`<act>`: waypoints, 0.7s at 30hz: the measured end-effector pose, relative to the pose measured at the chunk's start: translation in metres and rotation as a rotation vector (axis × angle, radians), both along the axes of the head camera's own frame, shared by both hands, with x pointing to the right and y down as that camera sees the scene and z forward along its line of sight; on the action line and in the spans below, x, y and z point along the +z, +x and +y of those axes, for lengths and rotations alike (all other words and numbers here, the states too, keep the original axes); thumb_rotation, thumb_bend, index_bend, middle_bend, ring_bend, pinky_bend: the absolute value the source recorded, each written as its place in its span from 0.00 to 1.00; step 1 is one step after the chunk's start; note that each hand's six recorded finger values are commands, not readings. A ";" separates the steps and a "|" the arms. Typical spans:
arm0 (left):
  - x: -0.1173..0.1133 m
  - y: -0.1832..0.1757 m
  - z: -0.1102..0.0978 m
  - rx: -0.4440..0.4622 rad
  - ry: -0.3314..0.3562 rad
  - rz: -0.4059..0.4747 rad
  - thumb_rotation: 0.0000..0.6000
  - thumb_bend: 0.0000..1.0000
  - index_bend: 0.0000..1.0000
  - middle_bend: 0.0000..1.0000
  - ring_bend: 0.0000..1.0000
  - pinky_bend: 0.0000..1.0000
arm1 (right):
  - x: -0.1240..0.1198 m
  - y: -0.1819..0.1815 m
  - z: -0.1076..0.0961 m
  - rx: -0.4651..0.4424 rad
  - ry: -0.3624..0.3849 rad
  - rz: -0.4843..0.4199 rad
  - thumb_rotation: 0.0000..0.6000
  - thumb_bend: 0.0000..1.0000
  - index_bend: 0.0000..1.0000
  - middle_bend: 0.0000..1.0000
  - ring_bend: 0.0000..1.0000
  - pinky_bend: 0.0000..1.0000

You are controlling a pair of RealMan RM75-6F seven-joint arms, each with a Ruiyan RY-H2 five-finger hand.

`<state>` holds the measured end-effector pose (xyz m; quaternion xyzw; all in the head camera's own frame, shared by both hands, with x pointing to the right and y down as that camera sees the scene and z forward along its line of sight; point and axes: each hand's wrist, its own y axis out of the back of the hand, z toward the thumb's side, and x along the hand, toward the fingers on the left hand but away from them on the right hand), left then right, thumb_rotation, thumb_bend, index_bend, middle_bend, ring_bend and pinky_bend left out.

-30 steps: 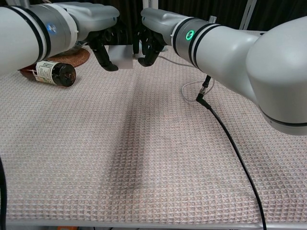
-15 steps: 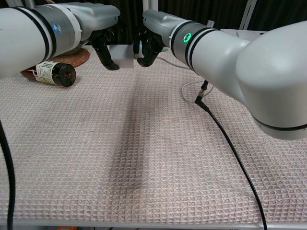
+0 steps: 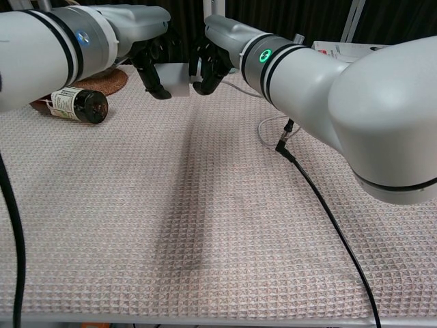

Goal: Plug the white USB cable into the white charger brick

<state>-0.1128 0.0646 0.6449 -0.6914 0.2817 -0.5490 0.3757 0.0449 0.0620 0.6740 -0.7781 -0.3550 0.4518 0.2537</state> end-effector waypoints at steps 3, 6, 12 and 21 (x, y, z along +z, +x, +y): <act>0.001 -0.001 0.000 -0.005 -0.002 0.002 1.00 0.25 0.45 0.45 0.23 0.03 | 0.001 0.001 0.000 0.000 -0.001 -0.003 1.00 0.30 0.53 0.51 0.25 0.00; 0.001 -0.003 -0.001 -0.009 0.000 0.006 1.00 0.25 0.45 0.45 0.23 0.03 | 0.001 0.003 0.000 0.001 -0.004 -0.005 1.00 0.27 0.44 0.49 0.25 0.00; 0.000 -0.004 -0.001 -0.006 0.003 0.010 1.00 0.25 0.45 0.45 0.23 0.03 | 0.001 0.007 -0.001 0.000 0.003 -0.004 1.00 0.24 0.33 0.48 0.25 0.00; -0.001 -0.011 0.000 -0.007 0.004 0.005 1.00 0.25 0.45 0.45 0.23 0.03 | -0.001 0.019 -0.007 0.022 0.019 0.008 1.00 0.24 0.35 0.48 0.25 0.00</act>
